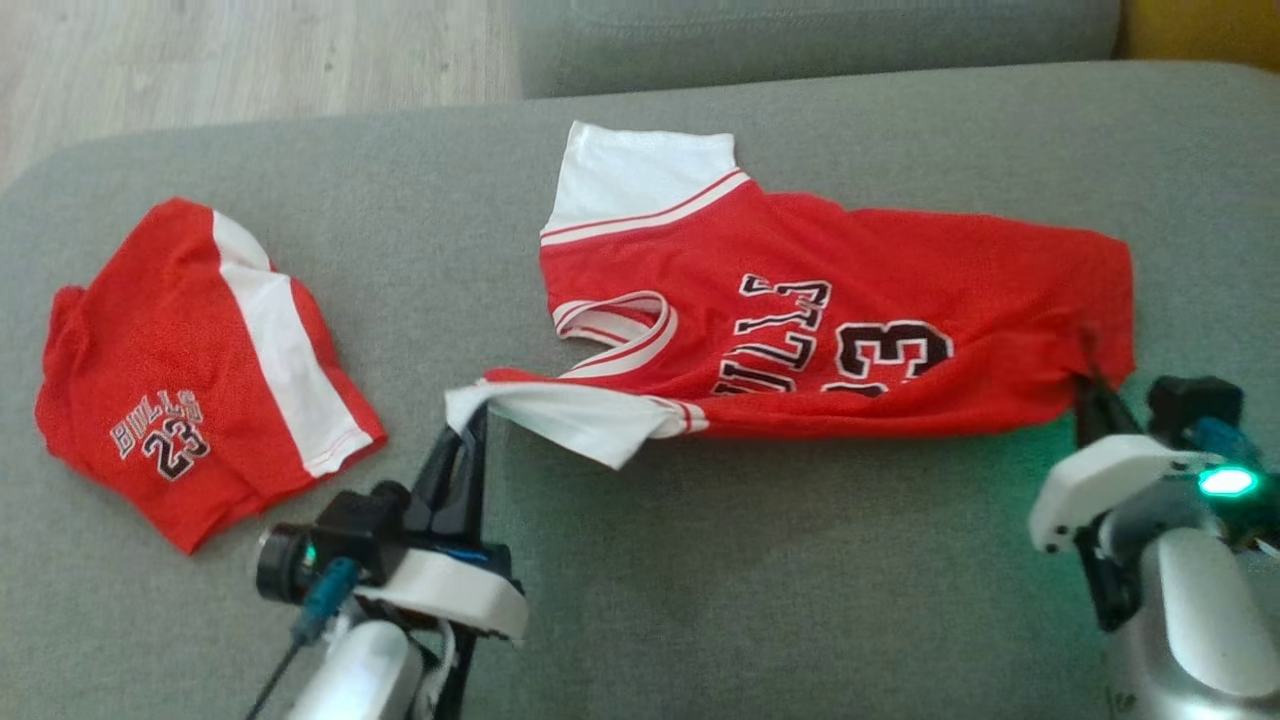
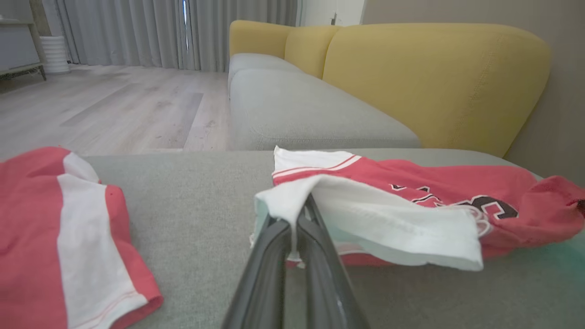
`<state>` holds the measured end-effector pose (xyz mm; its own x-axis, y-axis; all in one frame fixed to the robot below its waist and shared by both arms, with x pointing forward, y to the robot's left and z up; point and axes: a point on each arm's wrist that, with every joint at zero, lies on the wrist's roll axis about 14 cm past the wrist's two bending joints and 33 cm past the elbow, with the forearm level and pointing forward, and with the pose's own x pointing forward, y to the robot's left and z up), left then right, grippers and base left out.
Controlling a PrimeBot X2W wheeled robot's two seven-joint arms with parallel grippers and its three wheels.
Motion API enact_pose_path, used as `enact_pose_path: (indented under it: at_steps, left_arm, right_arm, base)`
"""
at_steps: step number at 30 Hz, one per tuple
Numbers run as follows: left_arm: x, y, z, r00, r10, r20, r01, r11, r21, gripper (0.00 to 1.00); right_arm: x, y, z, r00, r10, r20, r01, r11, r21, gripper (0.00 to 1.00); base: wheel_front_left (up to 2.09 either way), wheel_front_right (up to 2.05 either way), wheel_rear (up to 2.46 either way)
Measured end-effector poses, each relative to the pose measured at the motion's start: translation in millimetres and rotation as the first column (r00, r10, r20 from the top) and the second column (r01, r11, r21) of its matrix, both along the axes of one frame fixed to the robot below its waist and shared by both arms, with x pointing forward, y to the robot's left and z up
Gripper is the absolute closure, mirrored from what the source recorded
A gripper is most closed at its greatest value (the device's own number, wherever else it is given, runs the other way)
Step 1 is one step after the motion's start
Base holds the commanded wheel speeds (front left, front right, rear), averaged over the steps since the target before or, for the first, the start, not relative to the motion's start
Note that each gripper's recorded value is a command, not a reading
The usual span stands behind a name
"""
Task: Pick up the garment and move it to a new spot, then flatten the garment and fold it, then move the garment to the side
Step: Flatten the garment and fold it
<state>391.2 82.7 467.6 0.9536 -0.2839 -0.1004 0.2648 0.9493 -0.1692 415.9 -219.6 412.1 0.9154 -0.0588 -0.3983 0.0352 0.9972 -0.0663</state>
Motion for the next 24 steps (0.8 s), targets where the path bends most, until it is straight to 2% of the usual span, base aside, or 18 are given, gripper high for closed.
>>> enact_pose_path:
  at_steps: [5,9,18,21,24]
  left_arm:
    - [16.3,13.3,43.6,0.991,0.005,0.131,-0.009,1.0,0.027,1.0]
    - [32.2,25.0,84.0,0.974,0.007,0.226,-0.021,0.998,0.06,1.0]
    - [62.5,40.8,171.0,0.923,-0.005,0.384,-0.037,0.994,0.1,1.0]
    - [69.2,45.9,193.0,0.911,0.004,0.412,-0.048,0.994,0.097,1.0]
    - [75.5,52.1,221.1,0.89,0.023,0.456,-0.068,0.994,0.081,1.0]
  right_arm:
    - [-0.9,27.1,34.3,0.995,0.092,0.045,-0.096,0.99,0.099,1.0]
    - [5.7,22.5,91.2,0.981,0.108,0.164,-0.133,0.979,0.151,1.0]
    - [17.4,53.5,208.5,0.893,0.175,0.414,-0.312,0.904,0.293,1.0]
    - [17.3,61.2,242.8,0.851,0.176,0.495,-0.378,0.86,0.343,1.0]
    - [17.5,59.9,269.2,0.818,0.156,0.553,-0.408,0.836,0.368,1.0]
  base:
    - [0.0,0.0,0.0]
    - [0.0,0.0,0.0]
    - [0.0,0.0,0.0]
    - [0.0,0.0,0.0]
    - [0.0,0.0,0.0]
